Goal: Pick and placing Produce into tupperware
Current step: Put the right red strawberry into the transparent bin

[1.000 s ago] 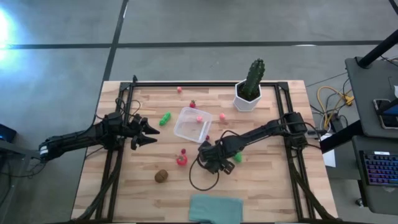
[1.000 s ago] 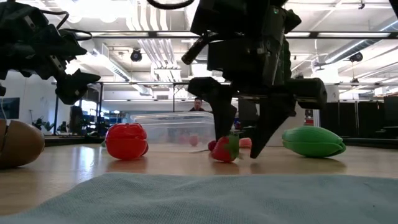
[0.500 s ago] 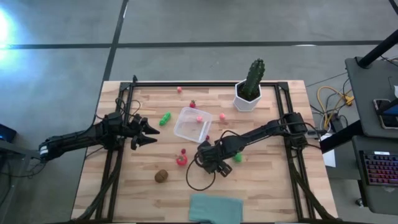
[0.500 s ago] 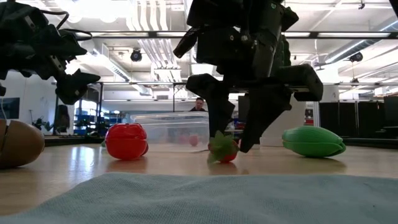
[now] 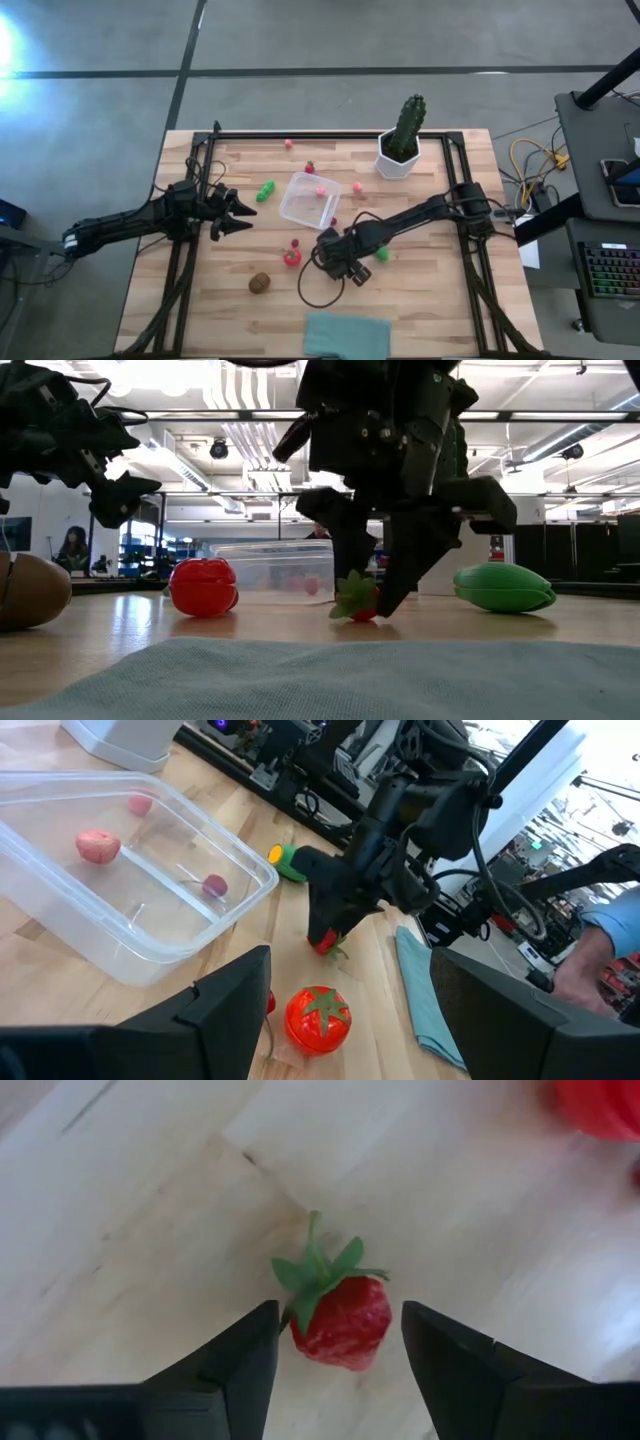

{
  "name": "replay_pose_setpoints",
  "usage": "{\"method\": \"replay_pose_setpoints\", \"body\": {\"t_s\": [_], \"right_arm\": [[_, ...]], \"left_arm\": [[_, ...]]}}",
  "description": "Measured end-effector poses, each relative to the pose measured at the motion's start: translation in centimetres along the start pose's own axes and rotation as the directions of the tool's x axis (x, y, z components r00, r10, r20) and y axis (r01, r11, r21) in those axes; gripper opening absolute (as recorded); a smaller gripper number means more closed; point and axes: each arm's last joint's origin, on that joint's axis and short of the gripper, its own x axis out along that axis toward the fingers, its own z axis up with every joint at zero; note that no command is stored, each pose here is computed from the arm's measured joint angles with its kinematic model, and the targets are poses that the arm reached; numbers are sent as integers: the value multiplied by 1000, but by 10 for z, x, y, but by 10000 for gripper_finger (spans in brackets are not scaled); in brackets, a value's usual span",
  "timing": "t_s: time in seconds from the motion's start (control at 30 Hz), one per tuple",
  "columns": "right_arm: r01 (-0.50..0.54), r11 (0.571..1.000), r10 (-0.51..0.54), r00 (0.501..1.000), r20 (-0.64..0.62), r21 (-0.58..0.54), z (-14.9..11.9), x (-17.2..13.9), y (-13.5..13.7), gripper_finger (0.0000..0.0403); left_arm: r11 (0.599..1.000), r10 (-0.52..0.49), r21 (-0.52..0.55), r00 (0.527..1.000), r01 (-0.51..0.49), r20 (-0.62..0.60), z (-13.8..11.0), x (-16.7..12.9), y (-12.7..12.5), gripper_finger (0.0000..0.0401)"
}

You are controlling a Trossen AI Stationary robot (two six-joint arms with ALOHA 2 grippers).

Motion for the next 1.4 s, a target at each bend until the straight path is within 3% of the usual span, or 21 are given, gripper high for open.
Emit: {"method": "replay_pose_setpoints", "body": {"t_s": [0.7, 1.07, 1.4], "right_arm": [[6, 998, -5, 1000, -18, 63, -3, 0, -3, 134], [8, 993, -6, 1000, -14, 119, -3, -2, -4, 140], [44, 989, -54, 996, 67, 144, 17, -21, -17, 131]], "left_arm": [[1000, 0, 0, 1000, 0, 0, 0, 0, 0, 261], [1000, 0, 0, 1000, 0, 0, 0, 0, 0, 261], [1000, 0, 0, 1000, 0, 0, 0, 0, 0, 261]]}}
